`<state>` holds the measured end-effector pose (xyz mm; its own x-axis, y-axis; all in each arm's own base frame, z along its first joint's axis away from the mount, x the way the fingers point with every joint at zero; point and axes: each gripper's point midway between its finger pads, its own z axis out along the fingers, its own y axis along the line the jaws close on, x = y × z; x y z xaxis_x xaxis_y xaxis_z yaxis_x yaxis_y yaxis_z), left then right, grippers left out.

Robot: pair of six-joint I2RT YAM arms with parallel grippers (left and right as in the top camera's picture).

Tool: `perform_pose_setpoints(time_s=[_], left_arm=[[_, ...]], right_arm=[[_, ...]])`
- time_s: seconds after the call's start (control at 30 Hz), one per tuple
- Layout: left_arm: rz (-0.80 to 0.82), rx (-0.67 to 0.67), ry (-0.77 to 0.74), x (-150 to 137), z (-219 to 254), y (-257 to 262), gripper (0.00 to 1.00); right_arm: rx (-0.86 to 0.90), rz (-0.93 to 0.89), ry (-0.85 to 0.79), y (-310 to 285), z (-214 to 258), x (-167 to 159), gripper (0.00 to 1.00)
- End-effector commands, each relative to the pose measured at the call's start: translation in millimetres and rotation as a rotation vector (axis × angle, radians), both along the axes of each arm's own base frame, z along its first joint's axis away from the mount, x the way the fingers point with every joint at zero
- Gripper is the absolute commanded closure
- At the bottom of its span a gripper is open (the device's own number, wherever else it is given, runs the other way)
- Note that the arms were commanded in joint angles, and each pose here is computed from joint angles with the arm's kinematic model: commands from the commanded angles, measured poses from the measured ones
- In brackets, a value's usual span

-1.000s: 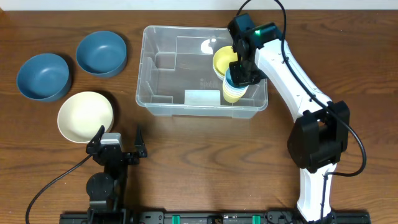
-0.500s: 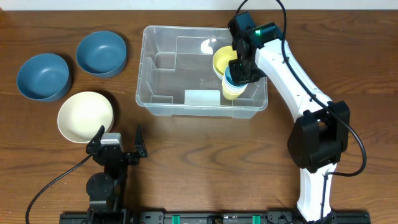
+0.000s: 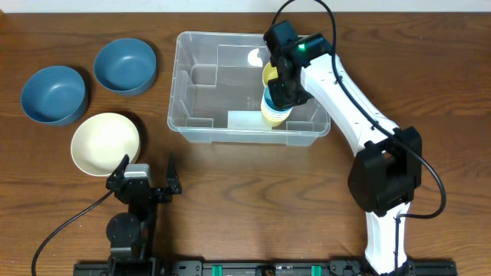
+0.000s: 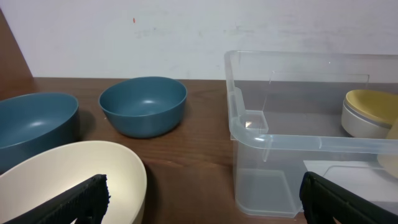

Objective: Pack container
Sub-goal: 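Carry the light-blue cup into the container and stack it on the cups, then release the cup and withdraw the right gripper to the right side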

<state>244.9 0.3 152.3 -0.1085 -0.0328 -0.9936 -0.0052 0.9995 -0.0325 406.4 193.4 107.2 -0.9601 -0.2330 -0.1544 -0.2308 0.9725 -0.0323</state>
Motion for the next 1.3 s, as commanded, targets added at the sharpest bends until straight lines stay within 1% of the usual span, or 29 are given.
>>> perform_pose_setpoints(time_s=[0.0,0.27,0.37,0.43,0.53,0.63,0.73,0.8,0.93,1.27], left_arm=[[0.001,0.013,0.05,-1,-16,1,0.02],[0.001,0.013,0.05,-1,-16,1,0.02],[0.001,0.013,0.05,-1,-16,1,0.02],[0.001,0.013,0.05,-1,-16,1,0.02],[0.001,0.013,0.05,-1,-16,1,0.02],[0.001,0.013,0.05,-1,-16,1,0.02],[0.001,0.013,0.05,-1,-16,1,0.02],[0.001,0.013,0.05,-1,-16,1,0.02],[0.001,0.013,0.05,-1,-16,1,0.02],[0.001,0.013,0.05,-1,-16,1,0.02]], right_arm=[[-0.009,-0.003,0.001,0,-2,3,0.95],[-0.016,-0.002,0.015,-1,-2,-1,0.96],[-0.017,-0.002,0.017,-2,-3,-1,0.94],[-0.018,-0.002,0.017,-2,-3,-1,0.85],[-0.022,-0.002,0.015,-3,-2,-1,0.68],[-0.022,-0.005,0.01,-3,-2,1,0.55],[-0.02,-0.01,0.007,-5,0,2,0.44],[-0.016,-0.012,0.0,-5,4,4,0.41],[-0.007,-0.012,-0.02,-4,20,7,0.37],[-0.003,-0.027,-0.079,-13,73,12,0.27]])
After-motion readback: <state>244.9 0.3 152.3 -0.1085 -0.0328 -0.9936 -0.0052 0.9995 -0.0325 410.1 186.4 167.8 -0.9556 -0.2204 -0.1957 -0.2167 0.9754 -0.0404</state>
